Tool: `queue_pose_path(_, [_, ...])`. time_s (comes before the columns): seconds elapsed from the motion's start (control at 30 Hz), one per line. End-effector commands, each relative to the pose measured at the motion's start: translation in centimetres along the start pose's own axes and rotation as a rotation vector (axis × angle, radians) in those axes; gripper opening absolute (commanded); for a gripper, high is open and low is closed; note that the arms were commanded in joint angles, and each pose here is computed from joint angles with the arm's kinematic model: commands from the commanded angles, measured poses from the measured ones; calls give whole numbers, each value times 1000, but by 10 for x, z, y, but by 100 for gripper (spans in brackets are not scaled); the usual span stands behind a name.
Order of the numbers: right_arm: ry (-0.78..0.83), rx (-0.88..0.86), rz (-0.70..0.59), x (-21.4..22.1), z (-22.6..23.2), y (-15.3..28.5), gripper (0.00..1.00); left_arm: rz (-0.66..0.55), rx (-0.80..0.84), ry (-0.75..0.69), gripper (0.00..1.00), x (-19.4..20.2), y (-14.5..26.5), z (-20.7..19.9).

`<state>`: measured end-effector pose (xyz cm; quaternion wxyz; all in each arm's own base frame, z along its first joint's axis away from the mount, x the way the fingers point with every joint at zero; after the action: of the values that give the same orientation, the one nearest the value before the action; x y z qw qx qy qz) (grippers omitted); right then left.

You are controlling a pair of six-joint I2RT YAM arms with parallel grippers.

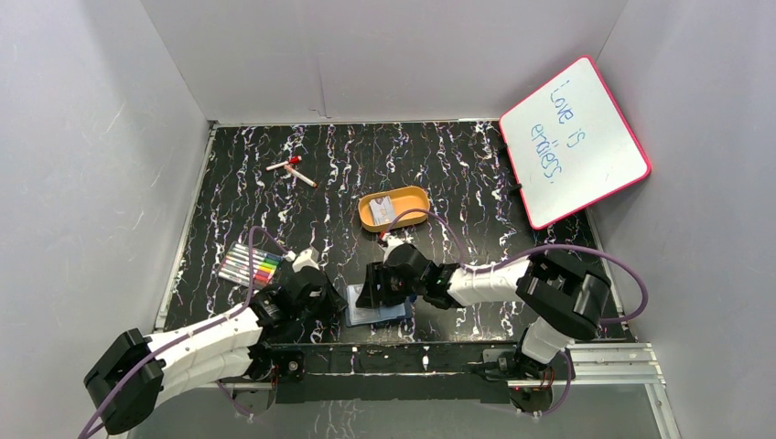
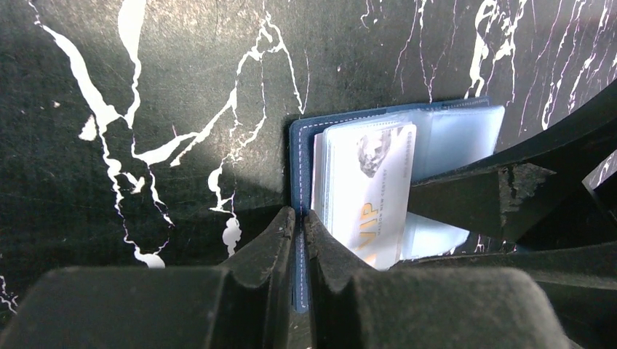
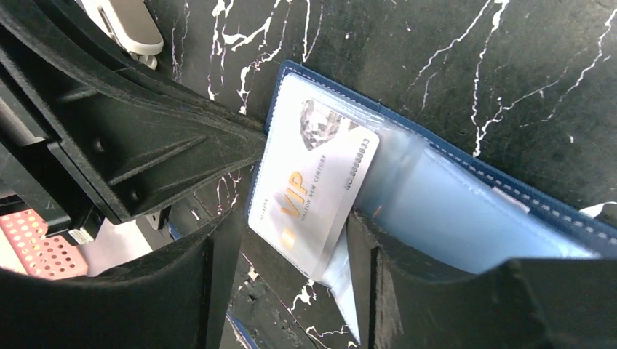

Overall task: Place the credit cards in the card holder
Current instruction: Insert the credit card into the card holder.

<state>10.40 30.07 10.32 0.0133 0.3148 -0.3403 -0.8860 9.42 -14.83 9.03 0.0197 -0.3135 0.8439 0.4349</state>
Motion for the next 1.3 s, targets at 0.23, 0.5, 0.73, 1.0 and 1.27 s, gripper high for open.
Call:
queue_pose_path(0.23, [122,73,-154,-36,23,33,89,-100,-31,-31,40,-15,24,-7])
queue_pose_path(0.5, [153,138,-191,-43,24,53,95,-125,-32,-24,65,-23,37,-20])
queue_pose_path(0.73, [182,203,-213,-44,21,74,97,-177,13,-56,74,-36,56,-39])
queue_pose_path(1.0, [178,138,-167,-19,13,89,69,-92,182,-119,69,-33,58,-63])
queue_pose_path(1.27, [55,221,-159,7,-11,82,56,73,188,-137,43,-14,23,-59])
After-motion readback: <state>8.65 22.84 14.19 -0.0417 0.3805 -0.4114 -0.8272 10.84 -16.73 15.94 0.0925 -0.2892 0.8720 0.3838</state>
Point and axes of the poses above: each gripper's point midway between its finger pads, its own y axis back along the fingers, its own z axis along the line the jaws close on, x = y × z, the point moved 10 cm from there along y, back along the fingers, and after that the axes turned 11 degrees about y, right-handed, at the moved point
